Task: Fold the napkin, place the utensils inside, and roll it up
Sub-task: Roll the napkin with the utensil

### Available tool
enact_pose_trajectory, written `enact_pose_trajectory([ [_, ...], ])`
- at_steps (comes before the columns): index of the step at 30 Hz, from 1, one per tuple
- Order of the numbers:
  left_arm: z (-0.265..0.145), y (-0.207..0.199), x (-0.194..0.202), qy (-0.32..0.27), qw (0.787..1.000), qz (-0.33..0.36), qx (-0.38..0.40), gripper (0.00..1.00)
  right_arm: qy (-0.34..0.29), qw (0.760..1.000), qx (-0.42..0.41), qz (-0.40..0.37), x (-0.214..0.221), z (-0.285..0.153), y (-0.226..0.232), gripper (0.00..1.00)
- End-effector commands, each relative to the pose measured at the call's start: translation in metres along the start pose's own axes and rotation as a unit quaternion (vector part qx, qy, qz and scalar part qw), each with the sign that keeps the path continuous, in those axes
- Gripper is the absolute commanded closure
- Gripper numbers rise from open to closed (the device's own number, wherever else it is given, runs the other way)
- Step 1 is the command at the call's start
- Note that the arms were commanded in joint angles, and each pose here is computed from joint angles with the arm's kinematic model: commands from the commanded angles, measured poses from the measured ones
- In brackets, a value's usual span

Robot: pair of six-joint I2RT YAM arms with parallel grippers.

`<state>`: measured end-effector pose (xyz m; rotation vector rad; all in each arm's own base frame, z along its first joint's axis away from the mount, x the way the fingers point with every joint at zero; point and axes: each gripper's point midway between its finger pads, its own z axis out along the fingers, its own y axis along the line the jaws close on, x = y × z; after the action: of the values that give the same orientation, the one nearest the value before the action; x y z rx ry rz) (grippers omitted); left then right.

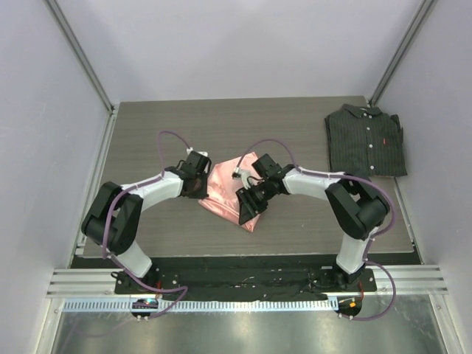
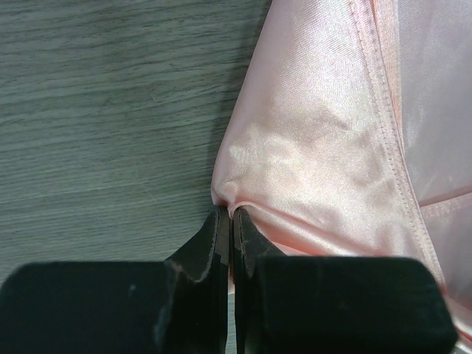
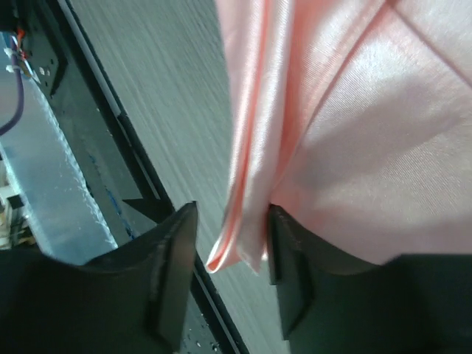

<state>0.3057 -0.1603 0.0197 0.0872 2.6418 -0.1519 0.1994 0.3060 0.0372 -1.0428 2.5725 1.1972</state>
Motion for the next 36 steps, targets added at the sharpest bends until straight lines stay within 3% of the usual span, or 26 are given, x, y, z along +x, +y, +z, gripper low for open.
enact_pose_trajectory([
  [1,0.004,0.012,0.013,0.031,0.999,0.001,-0.022,1.00,-0.067,0.996,0.028,-0.056,-0.034,-0.038,0.032,0.46],
  [6,0.004,0.012,0.012,0.032,0.999,-0.001,-0.022,1.00,-0.081,0.989,0.067,-0.103,-0.040,-0.048,0.056,0.39],
  [10,0.005,0.011,0.014,0.035,0.999,0.000,-0.021,1.00,-0.039,0.993,0.046,-0.100,-0.019,-0.030,0.069,0.39],
  [19,0.008,0.011,0.015,0.039,0.999,0.001,-0.020,1.00,0.014,0.996,0.039,-0.084,0.006,-0.002,0.060,0.40],
  [25,0.007,0.010,0.013,0.038,0.999,0.003,-0.018,1.00,0.056,0.991,0.102,-0.060,0.017,0.004,0.025,0.40],
  [36,0.008,0.009,0.015,0.042,0.999,0.006,-0.017,1.00,0.043,0.990,0.125,-0.047,0.013,-0.009,0.006,0.40],
])
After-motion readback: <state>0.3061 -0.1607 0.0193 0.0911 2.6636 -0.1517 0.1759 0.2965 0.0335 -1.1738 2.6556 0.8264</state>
